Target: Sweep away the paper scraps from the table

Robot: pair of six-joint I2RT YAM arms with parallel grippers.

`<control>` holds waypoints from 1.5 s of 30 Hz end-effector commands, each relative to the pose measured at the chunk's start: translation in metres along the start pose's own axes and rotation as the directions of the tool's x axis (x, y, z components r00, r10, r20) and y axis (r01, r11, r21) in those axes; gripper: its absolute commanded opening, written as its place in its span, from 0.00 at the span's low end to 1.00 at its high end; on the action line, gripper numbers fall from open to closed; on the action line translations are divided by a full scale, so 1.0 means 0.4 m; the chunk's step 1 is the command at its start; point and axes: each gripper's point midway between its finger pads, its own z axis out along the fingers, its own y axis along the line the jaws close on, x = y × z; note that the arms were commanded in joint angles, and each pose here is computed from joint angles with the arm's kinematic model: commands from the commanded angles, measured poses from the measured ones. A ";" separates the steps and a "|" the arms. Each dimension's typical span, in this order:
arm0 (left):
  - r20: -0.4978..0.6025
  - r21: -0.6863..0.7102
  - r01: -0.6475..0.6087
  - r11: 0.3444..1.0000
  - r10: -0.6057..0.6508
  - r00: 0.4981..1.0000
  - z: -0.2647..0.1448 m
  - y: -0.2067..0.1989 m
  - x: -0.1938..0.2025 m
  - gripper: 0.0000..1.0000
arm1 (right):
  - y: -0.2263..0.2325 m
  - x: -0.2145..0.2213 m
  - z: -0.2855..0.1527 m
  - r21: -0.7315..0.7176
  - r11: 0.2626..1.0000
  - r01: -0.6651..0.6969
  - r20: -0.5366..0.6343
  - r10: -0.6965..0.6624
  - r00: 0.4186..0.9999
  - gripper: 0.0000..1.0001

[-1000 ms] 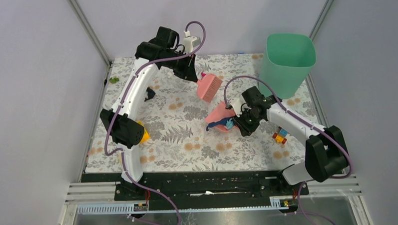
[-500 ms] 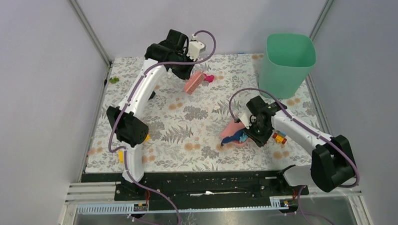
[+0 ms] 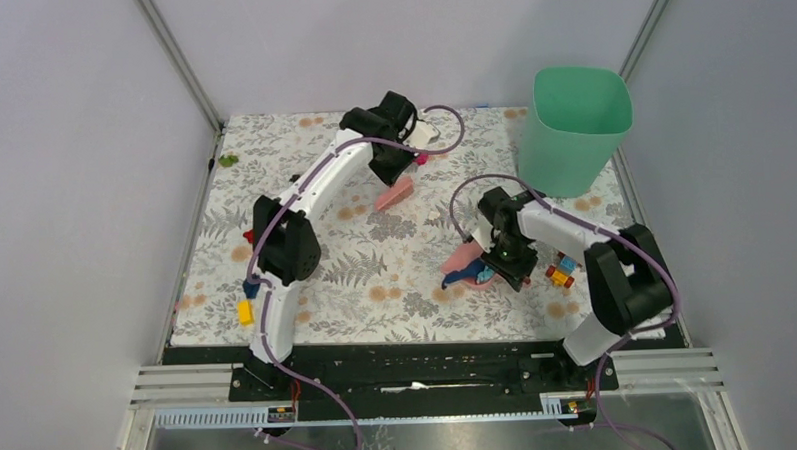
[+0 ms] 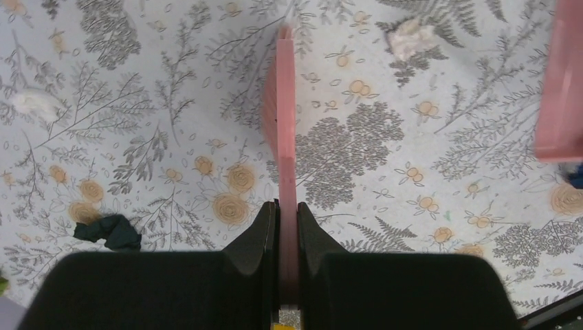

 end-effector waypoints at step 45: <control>0.234 0.010 0.306 0.952 -0.300 0.925 -0.298 0.118 0.008 0.00 | 0.055 -0.179 -0.271 -0.071 0.995 0.077 0.473 -0.034 0.881 0.00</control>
